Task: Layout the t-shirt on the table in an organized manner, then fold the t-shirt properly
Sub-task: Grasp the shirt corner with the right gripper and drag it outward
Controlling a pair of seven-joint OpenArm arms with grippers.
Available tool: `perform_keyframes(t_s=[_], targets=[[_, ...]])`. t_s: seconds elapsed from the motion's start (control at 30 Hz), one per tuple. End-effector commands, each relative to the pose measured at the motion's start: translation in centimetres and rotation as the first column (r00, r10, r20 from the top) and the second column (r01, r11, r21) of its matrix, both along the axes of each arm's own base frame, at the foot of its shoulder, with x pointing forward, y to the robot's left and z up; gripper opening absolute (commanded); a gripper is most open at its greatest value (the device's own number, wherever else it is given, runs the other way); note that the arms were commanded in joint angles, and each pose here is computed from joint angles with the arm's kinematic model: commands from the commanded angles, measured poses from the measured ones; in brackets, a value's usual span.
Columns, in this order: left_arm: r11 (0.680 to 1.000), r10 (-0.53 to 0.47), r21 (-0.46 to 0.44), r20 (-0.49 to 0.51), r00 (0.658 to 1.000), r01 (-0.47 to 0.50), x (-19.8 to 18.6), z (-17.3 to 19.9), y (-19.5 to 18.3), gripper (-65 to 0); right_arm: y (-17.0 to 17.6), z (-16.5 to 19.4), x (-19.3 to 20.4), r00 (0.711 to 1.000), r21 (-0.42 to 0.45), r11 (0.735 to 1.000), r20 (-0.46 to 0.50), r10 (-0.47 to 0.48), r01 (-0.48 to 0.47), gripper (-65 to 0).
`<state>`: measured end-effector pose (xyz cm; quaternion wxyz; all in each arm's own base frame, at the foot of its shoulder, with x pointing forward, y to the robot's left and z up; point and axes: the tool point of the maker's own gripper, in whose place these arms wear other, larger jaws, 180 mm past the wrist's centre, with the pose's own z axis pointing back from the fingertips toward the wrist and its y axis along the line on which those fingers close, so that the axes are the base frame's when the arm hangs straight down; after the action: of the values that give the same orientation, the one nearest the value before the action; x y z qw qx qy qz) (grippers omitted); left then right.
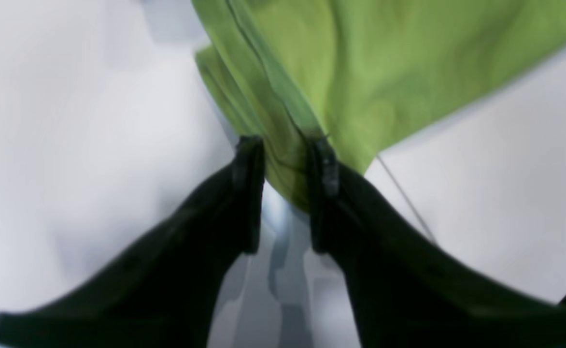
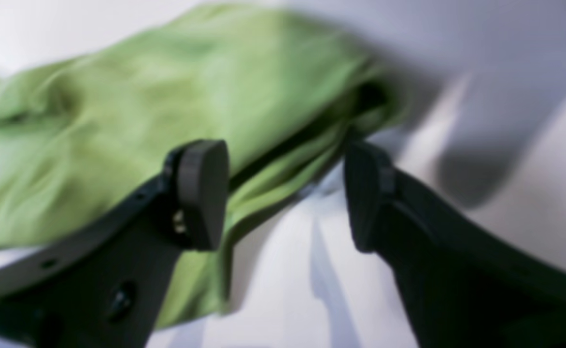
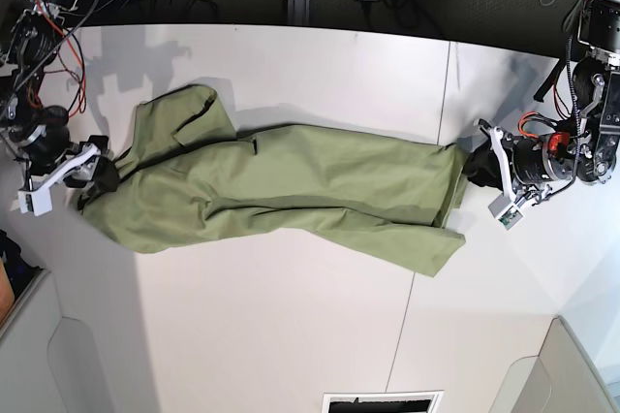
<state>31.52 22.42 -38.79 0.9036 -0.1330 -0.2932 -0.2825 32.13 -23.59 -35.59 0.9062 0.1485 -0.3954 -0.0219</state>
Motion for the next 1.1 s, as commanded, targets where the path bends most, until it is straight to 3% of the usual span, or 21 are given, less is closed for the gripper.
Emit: perform_keyframes(t_s=[0.0, 0.13, 0.27, 0.5, 0.57, 0.67, 0.73, 0.87, 1.07], targets=[[1.000, 0.005, -0.017, 0.041, 0.999, -0.004, 1.2, 1.7, 0.3, -46.8, 0.2, 1.1, -0.1, 0.999, -0.001, 1.000, 0.045, 0.019, -0.019, -27.7], [0.998, 0.021, -0.065, 0.040, 0.999, -0.019, 1.2, 2.7, 0.7, -46.6, 3.6, 0.1, -3.8, 0.998, 0.052, 0.997, 0.032, 0.061, -0.062, -27.7], [0.998, 0.028, -0.054, 0.044, 0.999, -0.026, 1.2, 3.2, 1.6, -37.5, 6.5, -0.9, -6.7, 0.998, 0.114, 0.991, 0.026, 0.065, -0.067, -27.7], [0.995, 0.030, -0.099, 0.049, 0.998, -0.025, 1.3, 3.1, 0.3, -36.1, 7.9, -2.6, -6.1, 0.998, 0.154, 0.988, 0.059, -0.030, 0.020, -28.0], [0.996, 0.023, -0.089, 0.045, 0.999, -0.019, 1.2, 2.4, -0.2, -36.2, 7.9, -3.3, -6.0, 0.999, 0.157, 0.987, 0.042, -0.030, 0.023, -34.0], [0.997, 0.024, -0.074, 0.033, 0.999, -0.022, 1.1, 1.0, -0.9, -36.2, 7.9, -3.8, -5.6, 0.999, 0.153, 0.988, 0.027, -0.030, 0.025, -52.4], [0.997, 0.034, -0.072, 0.011, 0.999, -0.033, 0.9, 0.0, -1.0, -39.4, 7.8, -3.8, -5.4, 0.999, 0.144, 0.989, 0.028, -0.028, 0.024, -57.3], [0.995, 0.072, -0.069, -0.045, 0.996, -0.075, 0.1, -2.0, -0.3, -63.0, 6.9, -4.3, -5.7, 1.000, 0.087, 0.996, 0.006, -0.018, 0.017, -62.5], [0.990, 0.104, 0.101, -0.068, 0.992, -0.097, -0.8, -4.1, 4.4, -65.0, 2.1, -4.9, -6.3, 0.997, -0.076, 0.996, -0.052, -0.058, 0.054, -62.8]])
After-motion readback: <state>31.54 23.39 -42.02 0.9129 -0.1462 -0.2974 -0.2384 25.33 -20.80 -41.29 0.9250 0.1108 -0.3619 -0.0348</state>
